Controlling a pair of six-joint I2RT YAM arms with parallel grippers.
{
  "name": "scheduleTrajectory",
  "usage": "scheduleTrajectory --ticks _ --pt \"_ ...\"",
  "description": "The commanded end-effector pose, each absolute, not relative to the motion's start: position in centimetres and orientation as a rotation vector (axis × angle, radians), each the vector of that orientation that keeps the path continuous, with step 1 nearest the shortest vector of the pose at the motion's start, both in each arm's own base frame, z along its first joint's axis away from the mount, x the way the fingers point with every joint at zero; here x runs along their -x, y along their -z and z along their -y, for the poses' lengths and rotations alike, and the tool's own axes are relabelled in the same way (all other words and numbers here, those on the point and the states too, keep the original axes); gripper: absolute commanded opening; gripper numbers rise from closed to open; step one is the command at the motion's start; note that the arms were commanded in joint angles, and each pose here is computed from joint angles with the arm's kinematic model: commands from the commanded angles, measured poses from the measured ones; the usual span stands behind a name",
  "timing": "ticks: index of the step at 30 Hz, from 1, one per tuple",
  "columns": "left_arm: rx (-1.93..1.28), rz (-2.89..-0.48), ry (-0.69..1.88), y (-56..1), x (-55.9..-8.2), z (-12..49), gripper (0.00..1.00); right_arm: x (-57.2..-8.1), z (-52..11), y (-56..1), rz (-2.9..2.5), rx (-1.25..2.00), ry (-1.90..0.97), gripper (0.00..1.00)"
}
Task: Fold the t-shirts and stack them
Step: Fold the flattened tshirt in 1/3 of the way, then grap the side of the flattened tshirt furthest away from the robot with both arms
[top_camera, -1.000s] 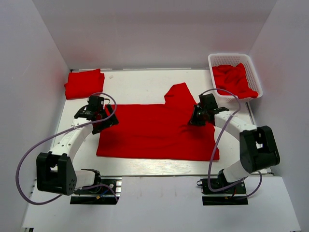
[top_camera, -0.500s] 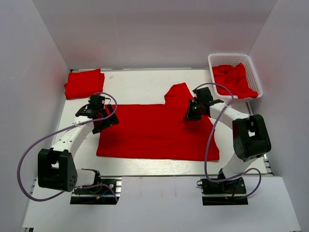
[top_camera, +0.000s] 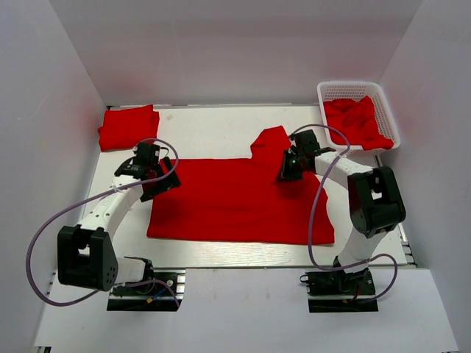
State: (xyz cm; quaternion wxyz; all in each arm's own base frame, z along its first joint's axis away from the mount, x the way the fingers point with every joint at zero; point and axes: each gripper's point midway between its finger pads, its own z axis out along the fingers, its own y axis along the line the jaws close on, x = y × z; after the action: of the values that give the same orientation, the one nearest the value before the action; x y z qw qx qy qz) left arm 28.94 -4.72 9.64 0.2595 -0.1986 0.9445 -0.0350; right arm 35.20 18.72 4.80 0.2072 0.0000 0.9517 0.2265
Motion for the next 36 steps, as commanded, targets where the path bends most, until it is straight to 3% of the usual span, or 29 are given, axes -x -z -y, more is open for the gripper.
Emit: scheduleTrajectory --ticks 1,3,7,12,16,17,19,21,22,30,36 --pt "0.536 -2.516 0.095 -11.0 -30.0 4.5 1.0 -36.4 -20.0 -6.0 -2.606 0.055 -0.674 0.0" --pt "0.537 -2.525 0.091 -10.8 -30.0 4.5 1.0 -36.6 -20.1 -5.9 -2.603 0.063 -0.669 0.0" --pt "0.55 -2.531 0.091 -10.5 -30.0 4.6 1.0 -36.8 -20.2 -6.0 -2.601 0.063 -0.66 0.12" --pt "0.549 -2.523 0.095 -10.8 -30.3 4.6 1.0 -37.5 -20.7 -6.4 -2.585 0.09 -0.653 0.14" --pt "0.55 -2.53 0.091 -10.7 -30.5 4.6 1.0 -38.3 -21.0 -7.0 -2.578 0.097 -0.654 0.24" --pt "0.549 -2.521 0.095 -11.0 -30.8 4.7 1.0 -38.2 -21.0 -7.0 -2.587 0.098 -0.653 0.36" --pt "0.552 -2.519 0.084 -11.0 -31.0 4.5 1.0 -38.5 -21.2 -7.2 -2.585 0.111 -0.65 0.47" --pt "0.565 -2.517 0.087 -11.0 -31.0 4.6 1.0 -38.9 -21.3 -7.7 -2.571 0.121 -0.651 0.81" --pt "0.568 -2.513 0.076 -11.1 -31.4 4.5 1.0 -39.0 -21.3 -7.9 -2.567 0.124 -0.653 0.9" --pt "0.627 -2.429 0.01 -13.7 -36.3 3.6 1.0 -44.0 -21.1 -11.3 -2.458 0.07 -0.565 0.9" --pt "0.693 -2.482 -0.054 -11.1 -39.8 3.0 1.0 -49.5 -21.1 -13.5 -2.386 -0.049 -0.454 0.9"
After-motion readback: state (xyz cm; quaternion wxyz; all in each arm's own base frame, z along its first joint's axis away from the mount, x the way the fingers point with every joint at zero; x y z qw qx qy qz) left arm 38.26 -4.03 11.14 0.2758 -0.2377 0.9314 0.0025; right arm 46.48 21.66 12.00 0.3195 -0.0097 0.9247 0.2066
